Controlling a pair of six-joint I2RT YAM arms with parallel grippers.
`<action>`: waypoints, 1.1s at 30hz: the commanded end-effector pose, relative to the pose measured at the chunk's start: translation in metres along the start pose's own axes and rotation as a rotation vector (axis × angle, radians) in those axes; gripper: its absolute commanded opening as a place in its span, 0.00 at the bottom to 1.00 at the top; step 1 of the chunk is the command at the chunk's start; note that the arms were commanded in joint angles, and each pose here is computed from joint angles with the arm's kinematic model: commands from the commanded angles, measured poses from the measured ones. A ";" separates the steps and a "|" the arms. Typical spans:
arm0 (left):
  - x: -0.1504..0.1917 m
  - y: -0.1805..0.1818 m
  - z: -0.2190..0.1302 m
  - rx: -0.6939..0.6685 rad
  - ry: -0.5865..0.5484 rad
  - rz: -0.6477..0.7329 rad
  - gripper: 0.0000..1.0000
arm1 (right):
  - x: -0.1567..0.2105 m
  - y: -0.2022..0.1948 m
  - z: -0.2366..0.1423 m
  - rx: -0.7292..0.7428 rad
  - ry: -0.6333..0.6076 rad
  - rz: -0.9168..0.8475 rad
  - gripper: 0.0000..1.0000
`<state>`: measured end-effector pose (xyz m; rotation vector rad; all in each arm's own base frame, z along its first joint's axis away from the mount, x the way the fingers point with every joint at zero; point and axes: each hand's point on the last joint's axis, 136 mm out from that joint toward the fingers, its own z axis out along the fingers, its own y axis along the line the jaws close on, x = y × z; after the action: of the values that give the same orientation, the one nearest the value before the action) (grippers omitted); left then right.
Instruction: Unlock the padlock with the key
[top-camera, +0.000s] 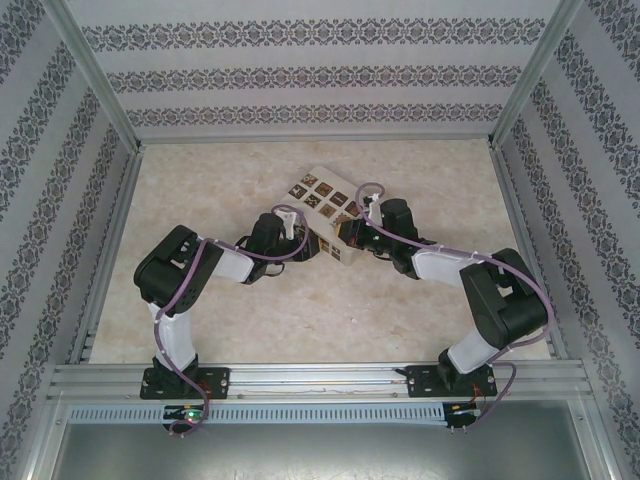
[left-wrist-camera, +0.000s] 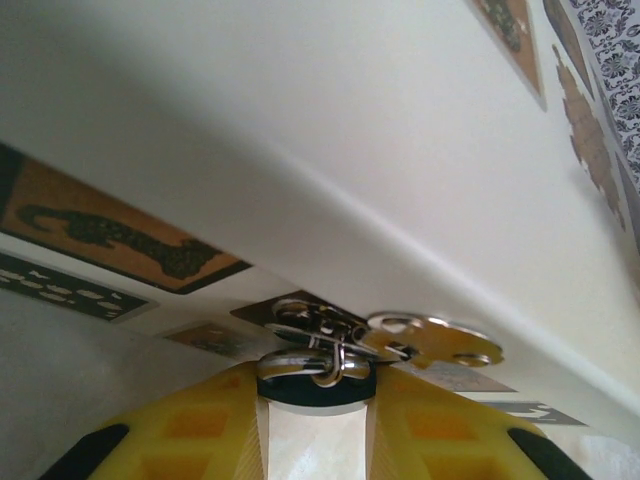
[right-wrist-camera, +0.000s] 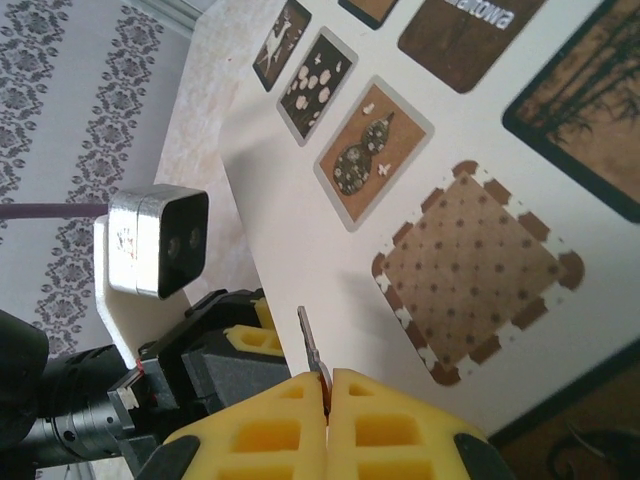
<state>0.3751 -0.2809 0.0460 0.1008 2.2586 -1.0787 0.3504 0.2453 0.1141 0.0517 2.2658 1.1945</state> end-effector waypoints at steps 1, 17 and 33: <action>-0.014 -0.016 -0.003 0.029 -0.052 0.017 0.24 | -0.007 0.012 -0.010 0.009 -0.032 -0.038 0.00; -0.021 -0.028 -0.004 0.047 -0.030 -0.009 0.24 | -0.006 0.041 -0.069 0.023 -0.195 -0.347 0.00; -0.024 -0.044 -0.010 0.069 0.013 -0.125 0.24 | 0.064 0.036 -0.056 0.014 -0.185 -0.596 0.00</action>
<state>0.3716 -0.2818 0.0530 -0.0318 2.3356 -1.1350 0.2586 0.2422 0.1370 -0.4224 2.0016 0.8829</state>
